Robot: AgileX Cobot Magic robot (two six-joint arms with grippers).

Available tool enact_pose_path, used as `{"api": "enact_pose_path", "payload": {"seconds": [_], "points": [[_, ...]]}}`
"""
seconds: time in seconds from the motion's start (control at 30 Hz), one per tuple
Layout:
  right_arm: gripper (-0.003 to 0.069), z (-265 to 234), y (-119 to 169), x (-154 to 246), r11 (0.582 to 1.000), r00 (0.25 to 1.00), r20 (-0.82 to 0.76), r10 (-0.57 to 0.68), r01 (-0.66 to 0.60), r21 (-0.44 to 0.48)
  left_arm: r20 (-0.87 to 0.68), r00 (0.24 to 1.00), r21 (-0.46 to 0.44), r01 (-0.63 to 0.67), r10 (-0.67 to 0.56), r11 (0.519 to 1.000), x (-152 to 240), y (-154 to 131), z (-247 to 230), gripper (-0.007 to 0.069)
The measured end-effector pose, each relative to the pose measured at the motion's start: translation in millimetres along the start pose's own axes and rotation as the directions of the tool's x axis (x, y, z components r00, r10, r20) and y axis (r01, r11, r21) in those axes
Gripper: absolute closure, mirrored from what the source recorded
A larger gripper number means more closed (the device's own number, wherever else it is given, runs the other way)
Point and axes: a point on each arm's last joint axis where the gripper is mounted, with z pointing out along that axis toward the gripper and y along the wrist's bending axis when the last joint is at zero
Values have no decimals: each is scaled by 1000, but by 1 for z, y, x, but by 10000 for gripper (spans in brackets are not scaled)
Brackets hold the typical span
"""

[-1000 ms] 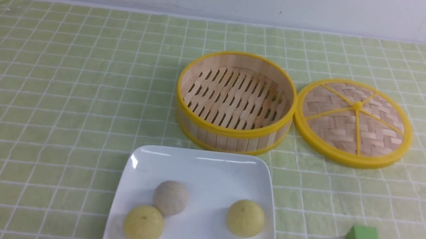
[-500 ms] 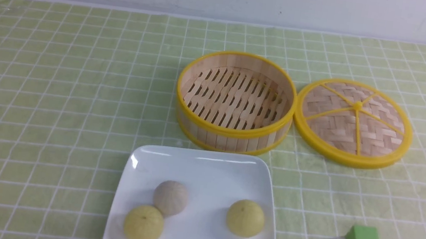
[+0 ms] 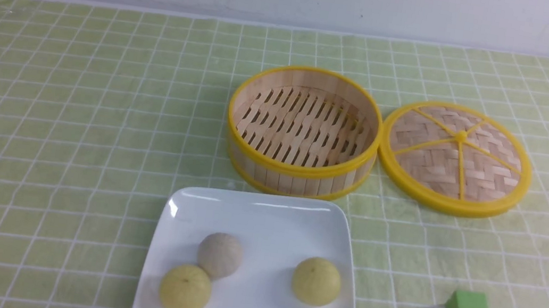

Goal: Put the steamed buns into the plate on the green tablecloth.

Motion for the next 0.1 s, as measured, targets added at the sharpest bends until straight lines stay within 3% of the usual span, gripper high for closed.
{"api": "enact_pose_path", "payload": {"seconds": [0.1], "points": [[424,0,0,0,1000,1000,0,0,0,0,0,1000,-1,-2,2,1000,0,0,0,538]]}}
